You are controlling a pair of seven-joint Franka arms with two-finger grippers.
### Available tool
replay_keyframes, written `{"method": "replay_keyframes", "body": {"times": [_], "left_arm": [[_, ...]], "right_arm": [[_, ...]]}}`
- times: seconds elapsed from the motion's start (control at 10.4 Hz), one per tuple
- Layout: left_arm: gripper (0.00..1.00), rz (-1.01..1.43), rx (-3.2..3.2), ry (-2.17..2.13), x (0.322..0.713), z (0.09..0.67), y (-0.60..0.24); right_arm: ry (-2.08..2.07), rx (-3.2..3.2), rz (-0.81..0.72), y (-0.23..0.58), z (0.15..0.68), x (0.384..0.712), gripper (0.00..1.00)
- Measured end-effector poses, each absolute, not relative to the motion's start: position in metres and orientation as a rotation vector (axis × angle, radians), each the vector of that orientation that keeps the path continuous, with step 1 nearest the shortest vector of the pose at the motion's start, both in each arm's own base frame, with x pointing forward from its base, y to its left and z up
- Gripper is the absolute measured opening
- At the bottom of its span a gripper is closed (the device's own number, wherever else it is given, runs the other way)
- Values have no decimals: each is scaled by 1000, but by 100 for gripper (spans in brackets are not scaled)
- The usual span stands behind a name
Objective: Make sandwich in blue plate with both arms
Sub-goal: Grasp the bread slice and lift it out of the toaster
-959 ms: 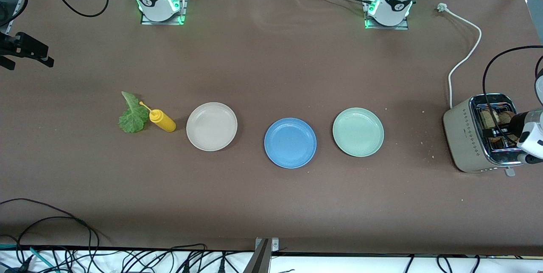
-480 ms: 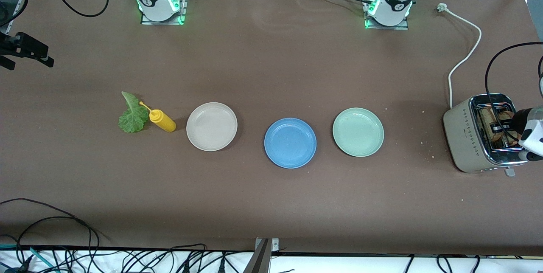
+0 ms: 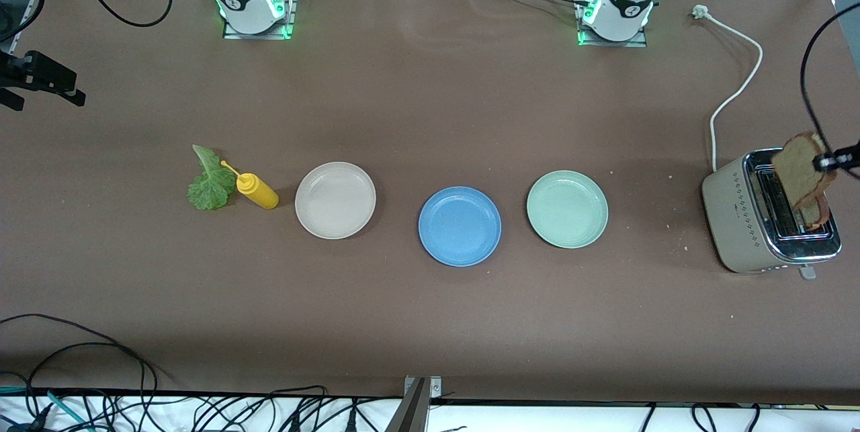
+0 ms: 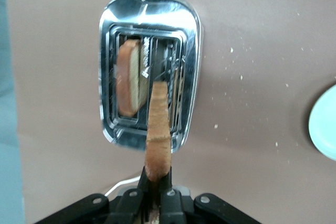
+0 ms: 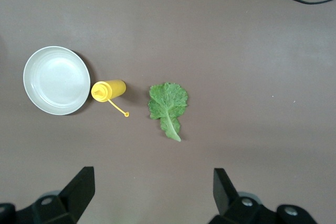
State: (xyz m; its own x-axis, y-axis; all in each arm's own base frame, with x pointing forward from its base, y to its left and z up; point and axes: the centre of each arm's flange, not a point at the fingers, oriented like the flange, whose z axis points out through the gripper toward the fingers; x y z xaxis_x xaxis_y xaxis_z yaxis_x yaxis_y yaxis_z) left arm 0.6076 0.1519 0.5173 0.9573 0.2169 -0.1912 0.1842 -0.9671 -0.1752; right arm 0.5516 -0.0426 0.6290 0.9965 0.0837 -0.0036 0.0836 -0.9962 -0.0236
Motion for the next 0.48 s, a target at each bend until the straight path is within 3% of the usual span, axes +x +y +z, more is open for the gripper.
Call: {"method": "replay_keyframes", "body": {"times": [0.48], "left_arm": [[9,252,-3022,-255,580,611,118]], "right_arm": [[-130,-3115,7,-43,629,552,100]]}}
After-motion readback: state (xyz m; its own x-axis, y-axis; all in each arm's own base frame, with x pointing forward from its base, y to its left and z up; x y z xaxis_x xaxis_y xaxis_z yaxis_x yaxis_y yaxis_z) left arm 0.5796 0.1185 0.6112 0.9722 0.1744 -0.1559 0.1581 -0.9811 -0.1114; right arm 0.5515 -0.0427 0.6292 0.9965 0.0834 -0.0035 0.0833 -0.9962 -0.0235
